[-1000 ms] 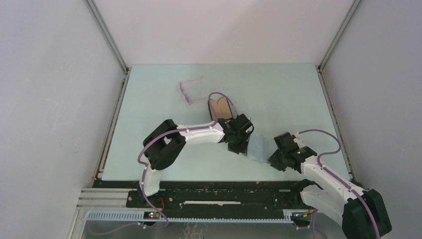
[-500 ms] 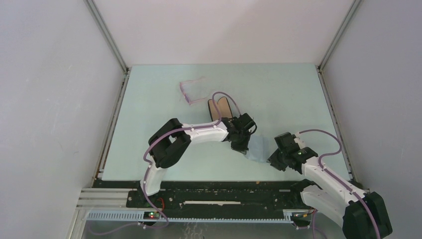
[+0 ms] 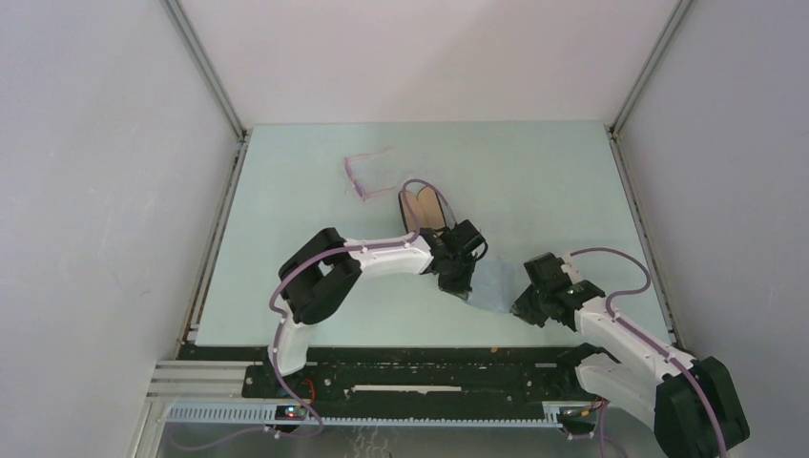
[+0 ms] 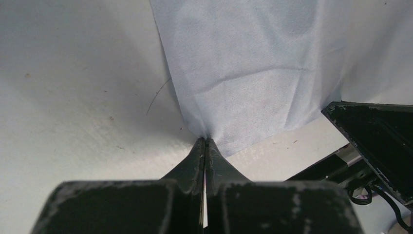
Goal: Organize the sunglasses
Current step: Fold the glasses cleaning cloth at the center of the board.
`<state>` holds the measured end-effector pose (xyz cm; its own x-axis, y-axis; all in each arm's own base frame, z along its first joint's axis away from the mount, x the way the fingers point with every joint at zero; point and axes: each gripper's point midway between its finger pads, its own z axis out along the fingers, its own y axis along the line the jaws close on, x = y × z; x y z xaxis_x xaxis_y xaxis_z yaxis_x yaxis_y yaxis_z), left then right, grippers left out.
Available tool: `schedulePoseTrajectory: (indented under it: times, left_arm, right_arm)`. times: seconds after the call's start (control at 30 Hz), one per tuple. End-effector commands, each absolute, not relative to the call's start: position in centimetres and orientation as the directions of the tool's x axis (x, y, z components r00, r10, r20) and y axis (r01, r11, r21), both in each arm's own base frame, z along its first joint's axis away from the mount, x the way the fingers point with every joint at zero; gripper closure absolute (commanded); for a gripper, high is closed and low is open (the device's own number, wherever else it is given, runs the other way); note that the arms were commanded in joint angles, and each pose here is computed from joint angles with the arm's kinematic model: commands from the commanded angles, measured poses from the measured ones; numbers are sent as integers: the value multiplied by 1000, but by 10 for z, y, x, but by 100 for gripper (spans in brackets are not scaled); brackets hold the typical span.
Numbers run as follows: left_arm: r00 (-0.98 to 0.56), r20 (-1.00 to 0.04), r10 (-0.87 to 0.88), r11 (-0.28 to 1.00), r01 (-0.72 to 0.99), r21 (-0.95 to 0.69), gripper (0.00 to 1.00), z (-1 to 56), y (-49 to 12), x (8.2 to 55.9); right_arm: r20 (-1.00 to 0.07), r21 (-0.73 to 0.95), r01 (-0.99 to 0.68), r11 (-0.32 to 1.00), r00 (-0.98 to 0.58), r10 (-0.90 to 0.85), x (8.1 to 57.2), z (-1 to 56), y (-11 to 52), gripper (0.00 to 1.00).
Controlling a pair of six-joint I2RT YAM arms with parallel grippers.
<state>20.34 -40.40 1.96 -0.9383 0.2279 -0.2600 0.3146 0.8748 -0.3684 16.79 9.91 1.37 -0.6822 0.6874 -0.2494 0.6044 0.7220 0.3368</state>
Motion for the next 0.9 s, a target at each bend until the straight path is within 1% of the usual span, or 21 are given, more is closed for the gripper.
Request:
schedulePoseTrajectory:
  times: [0.0, 0.07, 0.2, 0.33, 0.53, 0.67, 0.77, 0.87]
  left_arm:
    - [-938, -271, 215, 868, 311, -388, 100, 37, -400, 198]
    - [-938, -273, 215, 867, 312, -389, 100, 39, -398, 197]
    - [-938, -263, 225, 868, 315, -384, 100, 41, -394, 192]
    - [-939, -257, 229, 869, 316, -381, 100, 43, -389, 189]
    - [-943, -228, 242, 848, 320, -424, 100, 48, -396, 182]
    - [-938, -249, 240, 845, 329, -422, 100, 58, -397, 193]
    - [-931, -277, 238, 839, 341, -425, 100, 71, -400, 209]
    - [-920, -314, 234, 841, 353, -409, 100, 87, -400, 230]
  right_arm:
    - [-247, 343, 613, 712, -673, 698, 168, 8, 100, 81]
    - [-245, 343, 613, 712, -673, 698, 167, 7, 100, 86]
    - [-246, 345, 616, 708, -669, 702, 166, 7, 100, 100]
    - [-243, 350, 616, 706, -668, 704, 165, 7, 100, 100]
    - [-236, 368, 609, 703, -670, 704, 158, 11, 108, 100]
    - [-282, 422, 592, 687, -634, 720, 166, 27, 107, 100]
    - [-340, 465, 568, 679, -593, 730, 185, 49, 102, 100]
    - [-370, 481, 557, 677, -571, 733, 205, 69, 98, 100]
